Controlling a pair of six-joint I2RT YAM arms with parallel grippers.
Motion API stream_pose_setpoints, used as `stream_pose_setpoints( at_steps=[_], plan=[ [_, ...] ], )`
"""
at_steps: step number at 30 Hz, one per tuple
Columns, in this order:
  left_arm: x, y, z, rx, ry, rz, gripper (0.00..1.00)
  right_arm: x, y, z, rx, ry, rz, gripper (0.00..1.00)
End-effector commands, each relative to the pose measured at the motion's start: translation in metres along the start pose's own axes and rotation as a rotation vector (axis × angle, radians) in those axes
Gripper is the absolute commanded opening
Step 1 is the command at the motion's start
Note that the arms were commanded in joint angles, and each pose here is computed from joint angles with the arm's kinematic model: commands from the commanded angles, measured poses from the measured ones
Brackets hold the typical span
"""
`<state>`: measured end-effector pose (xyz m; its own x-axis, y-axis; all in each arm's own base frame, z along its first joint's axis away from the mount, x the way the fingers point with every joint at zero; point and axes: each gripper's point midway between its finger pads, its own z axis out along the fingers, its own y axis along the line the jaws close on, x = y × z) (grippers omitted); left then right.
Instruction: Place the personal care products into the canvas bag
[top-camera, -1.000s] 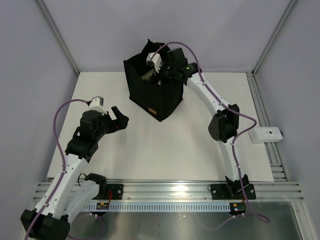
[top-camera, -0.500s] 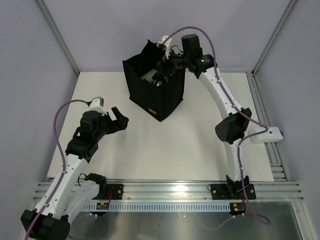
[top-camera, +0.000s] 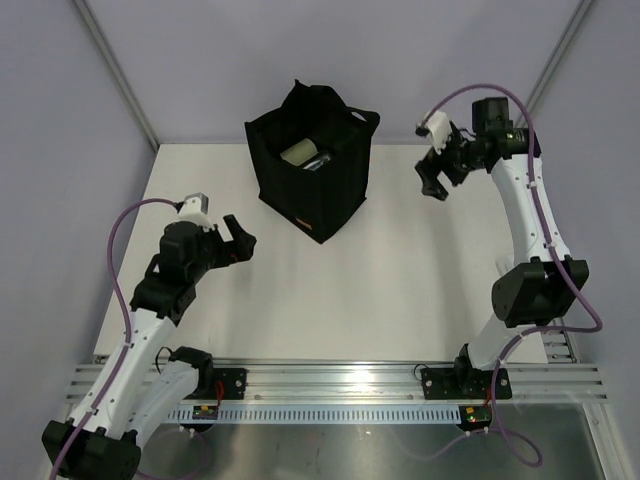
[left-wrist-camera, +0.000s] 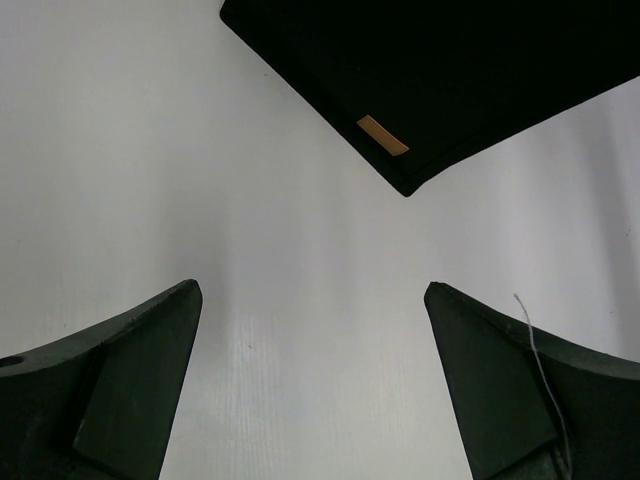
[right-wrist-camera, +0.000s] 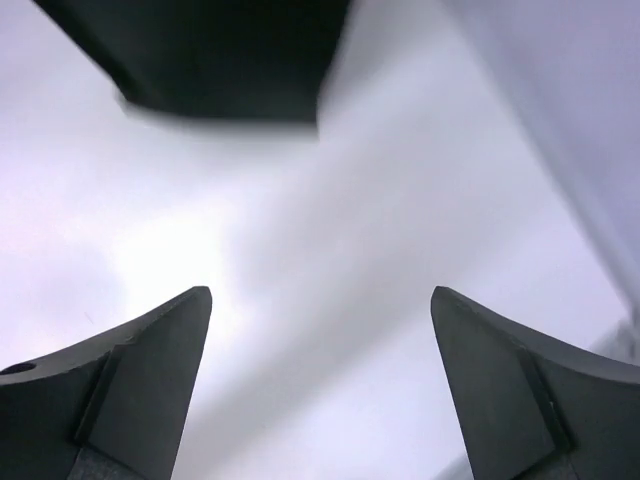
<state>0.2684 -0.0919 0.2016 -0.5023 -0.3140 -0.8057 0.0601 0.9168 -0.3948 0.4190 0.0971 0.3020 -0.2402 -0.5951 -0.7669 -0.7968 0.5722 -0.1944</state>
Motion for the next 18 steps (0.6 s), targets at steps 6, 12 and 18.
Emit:
stream_pose_setpoints(
  at_steps=[6,12,18],
  plan=[
    [-0.013,-0.01,0.011,0.057,-0.003,0.054,0.99,0.245,-0.013,-0.105,0.071,0.863,-0.106,0.99],
    [-0.005,-0.014,0.021,0.089,0.033,0.044,0.99,0.314,0.006,-0.127,-0.082,1.038,-0.157,1.0],
    [0.003,-0.013,0.023,0.089,0.055,0.032,0.99,0.358,-0.012,-0.136,-0.141,1.118,-0.184,0.99]
  ],
)
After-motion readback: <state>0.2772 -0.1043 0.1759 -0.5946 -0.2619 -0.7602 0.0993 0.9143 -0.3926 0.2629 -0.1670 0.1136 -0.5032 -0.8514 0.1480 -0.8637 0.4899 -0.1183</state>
